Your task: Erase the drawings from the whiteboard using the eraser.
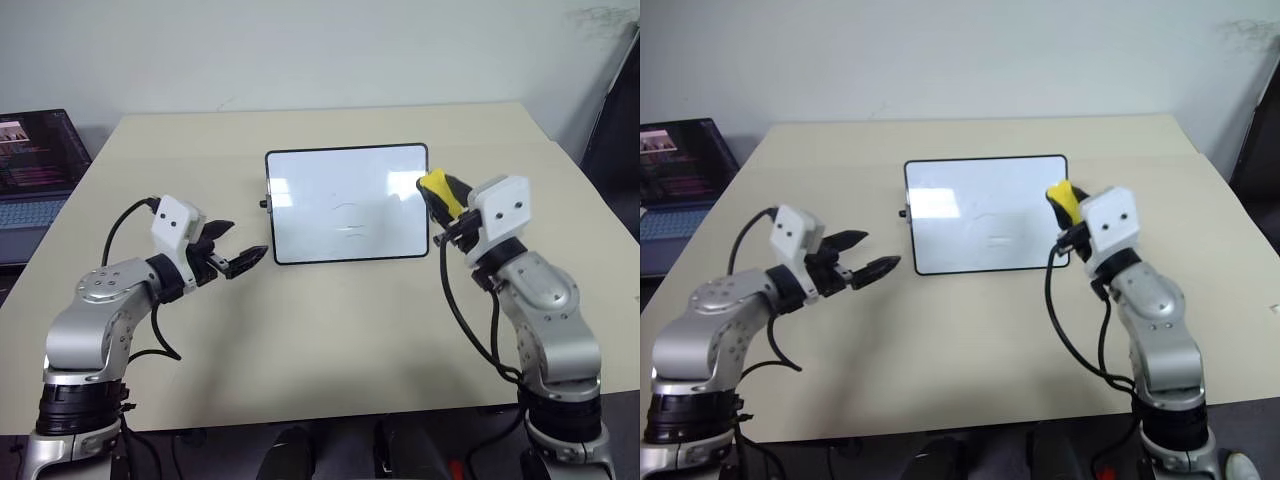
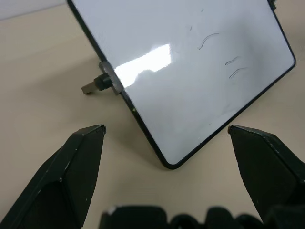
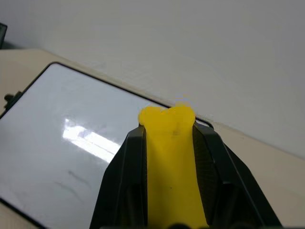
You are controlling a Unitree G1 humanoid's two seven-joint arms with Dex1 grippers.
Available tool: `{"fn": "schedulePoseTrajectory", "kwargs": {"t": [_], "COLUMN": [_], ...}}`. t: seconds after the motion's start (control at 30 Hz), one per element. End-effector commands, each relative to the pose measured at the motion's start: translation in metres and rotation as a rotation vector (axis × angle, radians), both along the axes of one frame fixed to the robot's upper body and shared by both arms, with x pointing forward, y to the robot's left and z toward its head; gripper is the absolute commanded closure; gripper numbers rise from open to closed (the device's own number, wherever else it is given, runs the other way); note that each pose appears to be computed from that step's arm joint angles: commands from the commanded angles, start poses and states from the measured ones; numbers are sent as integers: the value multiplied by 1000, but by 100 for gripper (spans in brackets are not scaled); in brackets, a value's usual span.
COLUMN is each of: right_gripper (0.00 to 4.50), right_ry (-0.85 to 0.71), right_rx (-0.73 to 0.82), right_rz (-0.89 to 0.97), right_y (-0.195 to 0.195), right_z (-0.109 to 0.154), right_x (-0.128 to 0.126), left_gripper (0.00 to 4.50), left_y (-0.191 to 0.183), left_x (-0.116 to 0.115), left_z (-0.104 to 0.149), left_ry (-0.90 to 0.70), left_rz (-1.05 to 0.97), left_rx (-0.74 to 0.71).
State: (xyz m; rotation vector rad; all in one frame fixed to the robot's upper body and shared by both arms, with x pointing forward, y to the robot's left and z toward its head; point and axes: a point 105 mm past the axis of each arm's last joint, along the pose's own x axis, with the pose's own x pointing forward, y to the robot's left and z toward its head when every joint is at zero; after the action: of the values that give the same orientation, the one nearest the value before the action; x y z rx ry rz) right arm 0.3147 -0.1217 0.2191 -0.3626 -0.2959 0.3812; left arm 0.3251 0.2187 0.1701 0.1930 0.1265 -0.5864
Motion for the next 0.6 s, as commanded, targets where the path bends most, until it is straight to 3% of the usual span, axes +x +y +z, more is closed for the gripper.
{"fn": "schedulePoseTrajectory", "kwargs": {"t": [0.03,0.33,0.6], "right_gripper": [351,351,351], "right_ry": [-73,-43,-20], "right_rx": [-6,-36,-170], "right_rz": [-41,-52,61], "right_y": [2,-8,31], "right_z": [9,-2,-17], "right_x": [-9,-2,33], "left_gripper": [0,0,0], "left_y": [19,18,6], "left_x": [-2,-8,-4], "left_z": [14,14,9], "left_ry": [-73,-72,-61], "left_rz": [71,78,54], "left_rx": [28,42,84]}}
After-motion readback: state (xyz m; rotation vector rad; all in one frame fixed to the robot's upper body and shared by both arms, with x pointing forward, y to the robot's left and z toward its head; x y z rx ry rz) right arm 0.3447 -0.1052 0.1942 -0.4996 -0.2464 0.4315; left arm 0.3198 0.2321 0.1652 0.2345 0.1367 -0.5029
